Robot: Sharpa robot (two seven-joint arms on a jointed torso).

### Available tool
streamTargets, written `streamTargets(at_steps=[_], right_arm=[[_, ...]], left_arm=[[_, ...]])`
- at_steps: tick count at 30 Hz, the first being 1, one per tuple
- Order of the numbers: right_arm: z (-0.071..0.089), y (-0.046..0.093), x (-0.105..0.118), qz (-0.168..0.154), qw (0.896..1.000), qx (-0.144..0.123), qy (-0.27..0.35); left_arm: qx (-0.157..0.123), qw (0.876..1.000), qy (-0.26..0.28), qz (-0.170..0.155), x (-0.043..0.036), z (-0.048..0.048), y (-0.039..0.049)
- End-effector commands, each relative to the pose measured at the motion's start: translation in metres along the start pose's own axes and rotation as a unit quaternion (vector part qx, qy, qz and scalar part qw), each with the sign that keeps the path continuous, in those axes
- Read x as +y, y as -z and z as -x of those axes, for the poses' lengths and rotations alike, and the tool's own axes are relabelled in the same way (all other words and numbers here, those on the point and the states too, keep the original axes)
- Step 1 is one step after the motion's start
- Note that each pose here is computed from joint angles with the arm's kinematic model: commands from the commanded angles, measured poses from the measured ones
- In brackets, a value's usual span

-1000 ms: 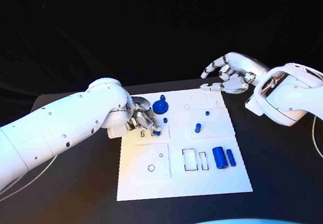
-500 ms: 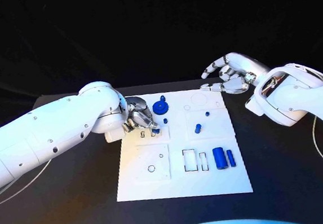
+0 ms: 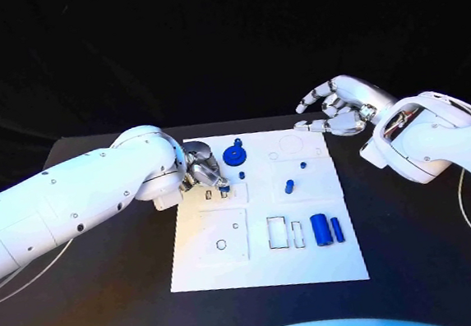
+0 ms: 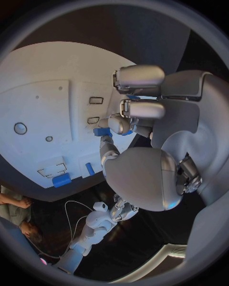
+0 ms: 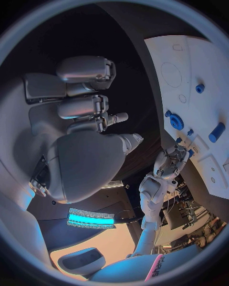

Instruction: Assemble the parts on the task board

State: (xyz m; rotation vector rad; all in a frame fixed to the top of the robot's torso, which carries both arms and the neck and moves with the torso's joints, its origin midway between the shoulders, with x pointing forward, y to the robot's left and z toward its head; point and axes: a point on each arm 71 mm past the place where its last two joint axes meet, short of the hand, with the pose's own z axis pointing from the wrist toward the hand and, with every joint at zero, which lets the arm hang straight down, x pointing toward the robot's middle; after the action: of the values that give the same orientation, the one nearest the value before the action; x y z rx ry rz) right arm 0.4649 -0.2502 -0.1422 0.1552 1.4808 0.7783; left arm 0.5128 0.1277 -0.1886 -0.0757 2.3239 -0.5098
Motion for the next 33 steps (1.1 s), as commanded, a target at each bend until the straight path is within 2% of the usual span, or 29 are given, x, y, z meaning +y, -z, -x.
streamTargets(at_steps=[1,15,33], right_arm=[[-0.0003,0.0002,0.0007,0.003,1.000,-0.001,0.000],[-0.0003,0.0002,0.0009,0.004,1.000,-0.002,0.000],[-0.0003,0.0003,0.0006,0.003,1.000,-0.001,0.000]], left_arm=[[-0.016,0.999,-0.027,0.002,-0.0010,0.0000,-0.0013],[-0.005,0.999,-0.049,0.010,-0.0003,-0.0048,-0.0048],[0.011,0.997,-0.071,0.018,0.0017,-0.0073,-0.0052]])
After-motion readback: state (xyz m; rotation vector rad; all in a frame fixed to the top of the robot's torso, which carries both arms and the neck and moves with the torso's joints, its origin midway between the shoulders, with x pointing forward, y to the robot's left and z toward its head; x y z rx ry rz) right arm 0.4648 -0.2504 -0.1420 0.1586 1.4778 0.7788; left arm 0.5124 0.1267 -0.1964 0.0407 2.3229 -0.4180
